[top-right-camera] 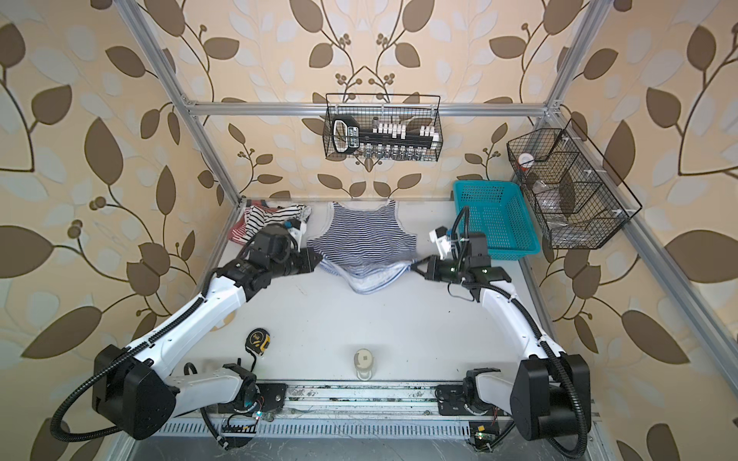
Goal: Fold and stack tank tops
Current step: Smooth out the tank top at the center of the table, then rotate the tank top at the center of the table.
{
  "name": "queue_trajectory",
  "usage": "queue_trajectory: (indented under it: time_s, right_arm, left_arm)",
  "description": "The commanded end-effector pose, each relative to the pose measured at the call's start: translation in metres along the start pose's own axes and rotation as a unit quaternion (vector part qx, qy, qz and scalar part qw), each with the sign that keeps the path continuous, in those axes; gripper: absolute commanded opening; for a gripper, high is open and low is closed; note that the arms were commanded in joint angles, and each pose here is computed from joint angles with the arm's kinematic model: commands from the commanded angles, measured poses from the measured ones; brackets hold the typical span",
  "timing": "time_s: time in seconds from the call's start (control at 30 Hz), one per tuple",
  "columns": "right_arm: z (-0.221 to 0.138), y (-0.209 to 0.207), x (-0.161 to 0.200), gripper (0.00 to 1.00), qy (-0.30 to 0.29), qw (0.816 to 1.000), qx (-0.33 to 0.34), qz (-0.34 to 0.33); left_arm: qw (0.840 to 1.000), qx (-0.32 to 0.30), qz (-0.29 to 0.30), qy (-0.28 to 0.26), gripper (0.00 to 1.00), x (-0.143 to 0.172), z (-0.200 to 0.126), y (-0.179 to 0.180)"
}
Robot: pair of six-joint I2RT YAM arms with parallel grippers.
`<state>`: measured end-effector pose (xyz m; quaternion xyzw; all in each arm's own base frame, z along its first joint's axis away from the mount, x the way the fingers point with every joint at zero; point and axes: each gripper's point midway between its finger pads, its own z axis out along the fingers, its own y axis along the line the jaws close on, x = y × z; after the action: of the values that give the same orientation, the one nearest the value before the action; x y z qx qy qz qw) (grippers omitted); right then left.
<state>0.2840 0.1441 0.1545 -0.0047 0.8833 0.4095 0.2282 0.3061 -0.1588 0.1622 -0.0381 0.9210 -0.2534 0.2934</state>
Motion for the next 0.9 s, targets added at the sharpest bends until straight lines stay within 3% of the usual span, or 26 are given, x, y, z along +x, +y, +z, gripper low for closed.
queue_trajectory:
  time_s: [0.0,0.07,0.1,0.2,0.23,0.33,0.4,0.5,0.67,0.77,0.87]
  right_arm:
    - [-0.003,-0.012,0.024,0.00,0.008,0.999,0.035,0.001]
    - [-0.006,-0.020,0.037,0.08,0.024,0.998,0.059,0.008]
    - [-0.009,-0.022,0.040,0.19,0.028,0.997,0.071,0.008]
    - [-0.016,-0.027,0.047,0.34,0.041,0.994,0.099,0.010]
    - [-0.019,-0.027,0.048,0.38,0.044,0.993,0.106,0.011]
    - [-0.027,-0.022,0.046,0.46,0.040,0.992,0.116,0.008]
    - [-0.034,-0.016,0.038,0.48,0.023,0.993,0.118,-0.001]
    - [-0.036,-0.010,0.027,0.45,0.007,0.993,0.115,-0.007]
    - [-0.007,-0.017,0.030,0.26,0.032,0.995,0.094,0.021]
    - [0.021,-0.022,0.042,0.19,0.069,0.993,0.091,0.034]
    - [0.046,-0.029,0.055,0.16,0.102,0.989,0.095,0.041]
  left_arm:
    - [0.999,-0.033,-0.040,-0.008,0.00,0.021,-0.016,0.018]
    - [0.998,-0.046,-0.046,0.005,0.00,0.036,-0.020,0.028]
    - [0.998,-0.048,-0.046,0.014,0.07,0.042,-0.023,0.029]
    - [0.997,-0.045,-0.049,0.038,0.35,0.056,-0.026,0.028]
    - [0.997,-0.038,-0.050,0.046,0.39,0.059,-0.026,0.024]
    - [0.996,-0.033,-0.054,0.065,0.48,0.069,-0.027,0.019]
    - [0.996,-0.035,-0.051,0.066,0.48,0.070,-0.034,0.016]
    - [0.998,-0.026,-0.036,0.038,0.49,0.054,-0.048,0.005]
    - [0.998,-0.037,0.013,-0.042,0.48,-0.016,-0.047,-0.020]
    - [0.996,-0.072,0.044,-0.023,0.45,-0.051,-0.015,-0.029]
    - [0.991,-0.103,0.071,0.047,0.39,-0.070,0.039,-0.035]
